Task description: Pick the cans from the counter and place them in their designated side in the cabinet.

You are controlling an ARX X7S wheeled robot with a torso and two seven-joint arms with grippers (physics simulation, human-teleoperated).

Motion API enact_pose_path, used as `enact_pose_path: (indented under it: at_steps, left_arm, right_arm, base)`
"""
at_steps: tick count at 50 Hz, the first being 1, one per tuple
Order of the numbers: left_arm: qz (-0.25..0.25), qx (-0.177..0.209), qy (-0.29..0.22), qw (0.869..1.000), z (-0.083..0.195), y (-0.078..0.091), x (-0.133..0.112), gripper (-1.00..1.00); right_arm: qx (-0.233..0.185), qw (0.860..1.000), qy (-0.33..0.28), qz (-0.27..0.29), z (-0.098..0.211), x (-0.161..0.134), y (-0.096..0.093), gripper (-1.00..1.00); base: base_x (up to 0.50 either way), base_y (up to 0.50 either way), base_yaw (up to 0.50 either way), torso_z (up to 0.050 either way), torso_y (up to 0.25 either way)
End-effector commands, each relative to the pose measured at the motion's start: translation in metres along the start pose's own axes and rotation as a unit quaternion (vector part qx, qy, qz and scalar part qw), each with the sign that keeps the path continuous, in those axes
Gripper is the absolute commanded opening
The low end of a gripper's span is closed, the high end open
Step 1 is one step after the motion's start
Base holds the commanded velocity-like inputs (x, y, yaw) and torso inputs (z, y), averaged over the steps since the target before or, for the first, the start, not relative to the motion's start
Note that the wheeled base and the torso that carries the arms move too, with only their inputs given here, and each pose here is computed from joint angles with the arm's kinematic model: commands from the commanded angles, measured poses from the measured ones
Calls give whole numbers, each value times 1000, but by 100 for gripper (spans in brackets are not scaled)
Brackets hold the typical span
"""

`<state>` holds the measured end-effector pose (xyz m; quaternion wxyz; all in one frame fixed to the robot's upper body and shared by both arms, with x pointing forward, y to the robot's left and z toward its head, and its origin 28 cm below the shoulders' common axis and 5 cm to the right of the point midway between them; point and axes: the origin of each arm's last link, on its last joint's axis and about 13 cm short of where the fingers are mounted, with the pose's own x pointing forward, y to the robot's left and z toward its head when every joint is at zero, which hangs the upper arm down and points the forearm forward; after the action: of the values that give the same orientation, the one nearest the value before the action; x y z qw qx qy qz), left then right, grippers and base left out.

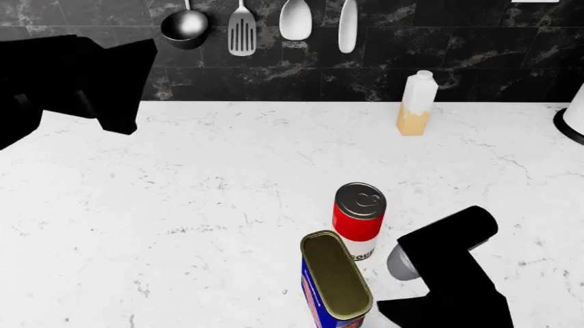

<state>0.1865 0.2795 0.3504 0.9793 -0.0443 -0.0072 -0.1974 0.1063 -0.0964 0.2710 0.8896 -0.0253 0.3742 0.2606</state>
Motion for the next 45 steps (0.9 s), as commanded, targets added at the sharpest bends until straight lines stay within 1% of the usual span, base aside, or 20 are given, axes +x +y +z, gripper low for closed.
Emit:
enact_pose_path:
  at_steps: [1, 11, 16, 23, 33, 38, 39, 45]
  left_arm:
    - [2, -5, 0, 1000, -3, 2, 0, 100]
    - [4, -6, 2, 1000, -4, 3, 1, 100]
    - [1, -2, -6, 1000, -1, 3, 3, 100]
    - [2, -6, 0, 1000, -5, 4, 4, 100]
    - [4, -10, 0, 1000, -7, 5, 2, 100]
    - [2, -12, 2, 1000, -8, 4, 2, 100]
    - [1, -12, 2, 1000, -8, 4, 2, 100]
    - [1, -15, 2, 1000, -9, 3, 1, 100]
  right_arm:
    - [6, 1000, 8, 1, 0, 10, 1, 100]
    - [14, 1000, 17, 12, -3, 20, 2, 100]
    - [14, 1000, 19, 14, -3, 22, 2, 100]
    - [19, 999, 30, 10, -8, 25, 1, 100]
    - [12, 999, 34, 12, -8, 28, 2, 100]
    - [5, 1000, 27, 13, -6, 28, 2, 100]
    - [0, 1000, 20, 7, -6, 28, 2, -100]
    - [-17, 1000, 7, 3, -3, 29, 1, -100]
  base:
    - [0, 0, 0, 0, 0]
    - [0, 0, 0, 0, 0]
    - [0, 0, 0, 0, 0]
    - [0, 0, 0, 0, 0]
    - [0, 0, 0, 0, 0]
    - [0, 0, 0, -3, 0]
    - [0, 0, 0, 0, 0]
    - [0, 0, 0, 0, 0]
